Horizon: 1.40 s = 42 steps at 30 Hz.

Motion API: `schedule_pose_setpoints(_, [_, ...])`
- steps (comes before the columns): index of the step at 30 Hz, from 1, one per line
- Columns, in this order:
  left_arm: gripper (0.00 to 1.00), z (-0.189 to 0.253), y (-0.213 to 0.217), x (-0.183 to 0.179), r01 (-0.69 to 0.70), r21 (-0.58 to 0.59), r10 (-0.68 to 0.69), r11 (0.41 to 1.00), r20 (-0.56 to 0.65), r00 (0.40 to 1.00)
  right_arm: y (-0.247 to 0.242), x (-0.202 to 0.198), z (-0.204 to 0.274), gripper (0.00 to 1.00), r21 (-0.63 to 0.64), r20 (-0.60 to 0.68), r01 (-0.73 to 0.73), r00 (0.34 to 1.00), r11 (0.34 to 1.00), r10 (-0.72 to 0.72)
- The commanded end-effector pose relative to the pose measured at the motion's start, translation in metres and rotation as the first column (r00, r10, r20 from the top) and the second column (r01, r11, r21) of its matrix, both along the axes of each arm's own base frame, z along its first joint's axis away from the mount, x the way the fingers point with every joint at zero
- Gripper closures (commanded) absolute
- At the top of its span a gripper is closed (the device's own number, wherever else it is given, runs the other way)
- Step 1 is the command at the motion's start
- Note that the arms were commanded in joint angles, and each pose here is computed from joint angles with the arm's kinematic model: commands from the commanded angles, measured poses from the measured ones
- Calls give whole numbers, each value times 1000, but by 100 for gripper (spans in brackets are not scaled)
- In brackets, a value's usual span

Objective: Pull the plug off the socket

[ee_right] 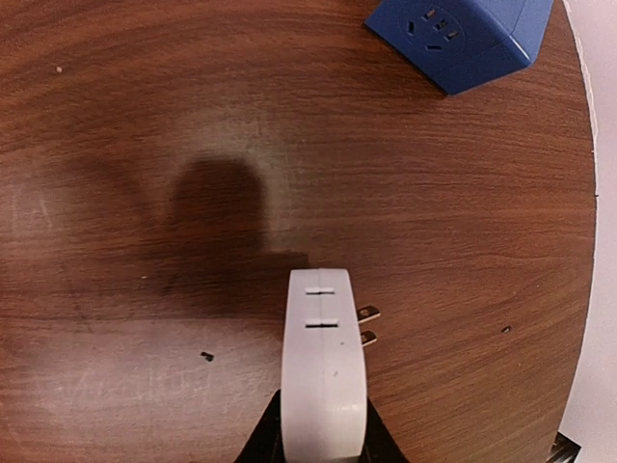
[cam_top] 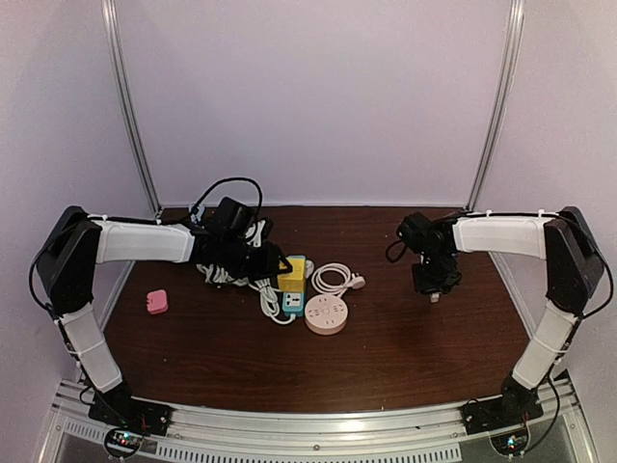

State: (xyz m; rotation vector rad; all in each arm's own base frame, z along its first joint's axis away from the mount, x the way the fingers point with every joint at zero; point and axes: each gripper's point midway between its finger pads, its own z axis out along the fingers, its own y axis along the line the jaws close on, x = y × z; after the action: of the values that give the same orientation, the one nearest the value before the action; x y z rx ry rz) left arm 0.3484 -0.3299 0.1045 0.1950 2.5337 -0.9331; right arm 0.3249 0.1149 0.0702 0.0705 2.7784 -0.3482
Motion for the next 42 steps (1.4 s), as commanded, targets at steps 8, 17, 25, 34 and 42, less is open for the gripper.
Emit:
schedule_pose_setpoints(8, [54, -2, 13, -10, 3, 71, -2, 997, -15, 1000, -15, 9, -25, 71, -138, -57, -11, 998, 990, 3])
schedule_pose_setpoints(17, [51, 7, 9, -10, 17, 82, -17, 996, 6, 1000, 12, 15, -14, 55, 15, -24, -34, 999, 999, 34])
schedule_pose_setpoints(25, [42, 18, 4, -9, 5, 120, -9, 993, 36, 999, 53, 24, 12, 44, 243, 65, -92, 995, 966, 79])
schedule_pose_setpoints(34, [14, 22, -9, -9, -31, 269, 11, 963, 78, 997, 98, 40, 48, 31, 484, 216, -179, 973, 857, 81])
schedule_pose_setpoints(42, [10, 8, -6, -1, -126, 524, 71, 842, 124, 990, 126, 46, 70, 16, 604, 306, -275, 947, 748, 101])
